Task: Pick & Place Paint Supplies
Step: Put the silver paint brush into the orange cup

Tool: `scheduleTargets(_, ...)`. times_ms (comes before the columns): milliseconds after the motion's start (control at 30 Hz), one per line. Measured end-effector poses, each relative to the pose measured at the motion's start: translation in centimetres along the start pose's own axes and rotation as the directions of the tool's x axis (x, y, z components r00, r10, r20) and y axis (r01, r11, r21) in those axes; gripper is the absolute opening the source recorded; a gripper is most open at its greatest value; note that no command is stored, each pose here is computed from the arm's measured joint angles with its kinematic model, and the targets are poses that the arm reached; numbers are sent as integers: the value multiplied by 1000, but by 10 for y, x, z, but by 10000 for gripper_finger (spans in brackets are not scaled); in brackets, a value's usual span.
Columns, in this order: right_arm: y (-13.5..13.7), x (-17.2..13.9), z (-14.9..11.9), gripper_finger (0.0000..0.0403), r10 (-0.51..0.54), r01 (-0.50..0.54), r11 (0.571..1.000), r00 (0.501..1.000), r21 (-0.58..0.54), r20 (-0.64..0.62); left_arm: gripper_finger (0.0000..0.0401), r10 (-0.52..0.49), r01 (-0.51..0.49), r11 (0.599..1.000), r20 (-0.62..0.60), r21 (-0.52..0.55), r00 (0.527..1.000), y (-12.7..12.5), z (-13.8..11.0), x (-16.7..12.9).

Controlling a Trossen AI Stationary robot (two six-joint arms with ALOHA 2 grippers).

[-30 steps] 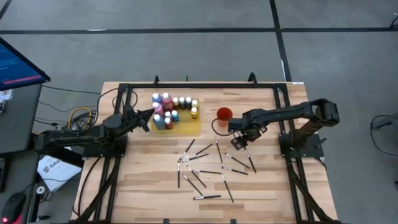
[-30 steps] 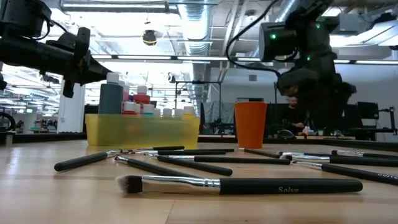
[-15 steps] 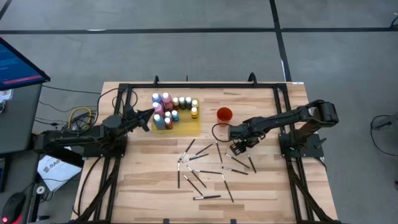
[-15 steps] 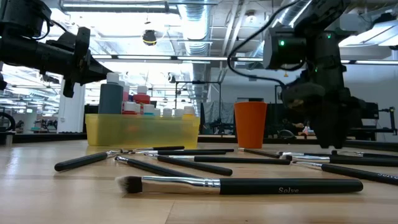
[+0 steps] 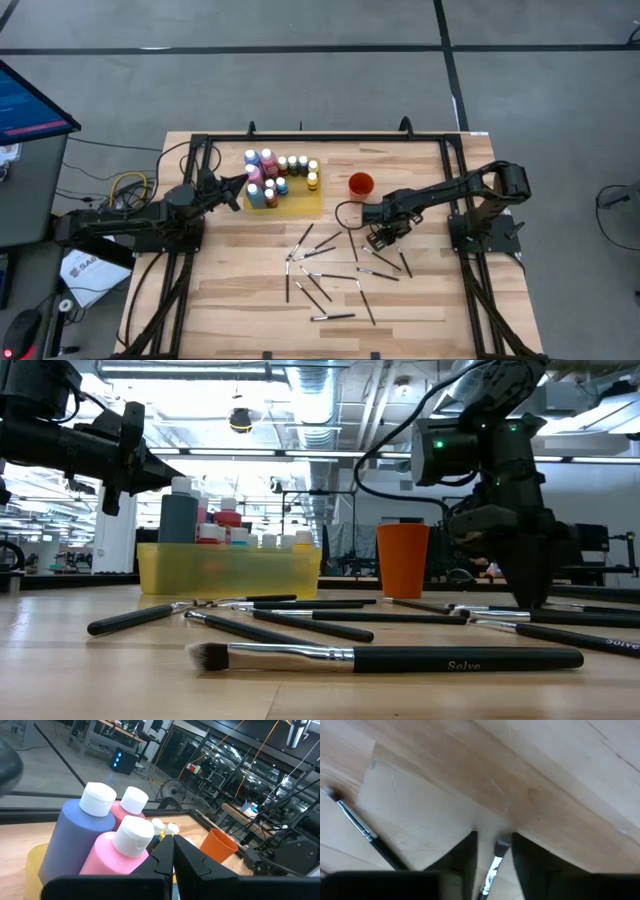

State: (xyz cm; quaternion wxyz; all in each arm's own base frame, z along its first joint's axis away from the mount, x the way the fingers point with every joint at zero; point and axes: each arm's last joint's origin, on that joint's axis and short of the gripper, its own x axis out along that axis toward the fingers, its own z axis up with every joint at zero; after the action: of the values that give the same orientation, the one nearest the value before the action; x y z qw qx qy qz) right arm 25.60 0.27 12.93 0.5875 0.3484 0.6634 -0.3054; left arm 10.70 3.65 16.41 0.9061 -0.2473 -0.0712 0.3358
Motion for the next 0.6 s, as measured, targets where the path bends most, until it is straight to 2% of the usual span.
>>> scheduleTargets(133,0,0,0,53,-1,1,1000,1000,0,-1,1,-1,1,1000,1,-1,1000,0,0,0)
scheduleTargets(300,-1,0,0,9,-11,11,1000,1000,-3,7,1,-2,2,1000,3,-2,1000,0,0,0)
scheduleTargets(433,-2,-10,-1,3,-41,43,999,997,-28,67,1,-3,3,1000,5,-3,1000,0,1,0)
scheduleTargets(600,-13,-50,-5,1,-49,51,999,986,-6,162,1,-3,3,1000,5,-3,1000,0,1,0)
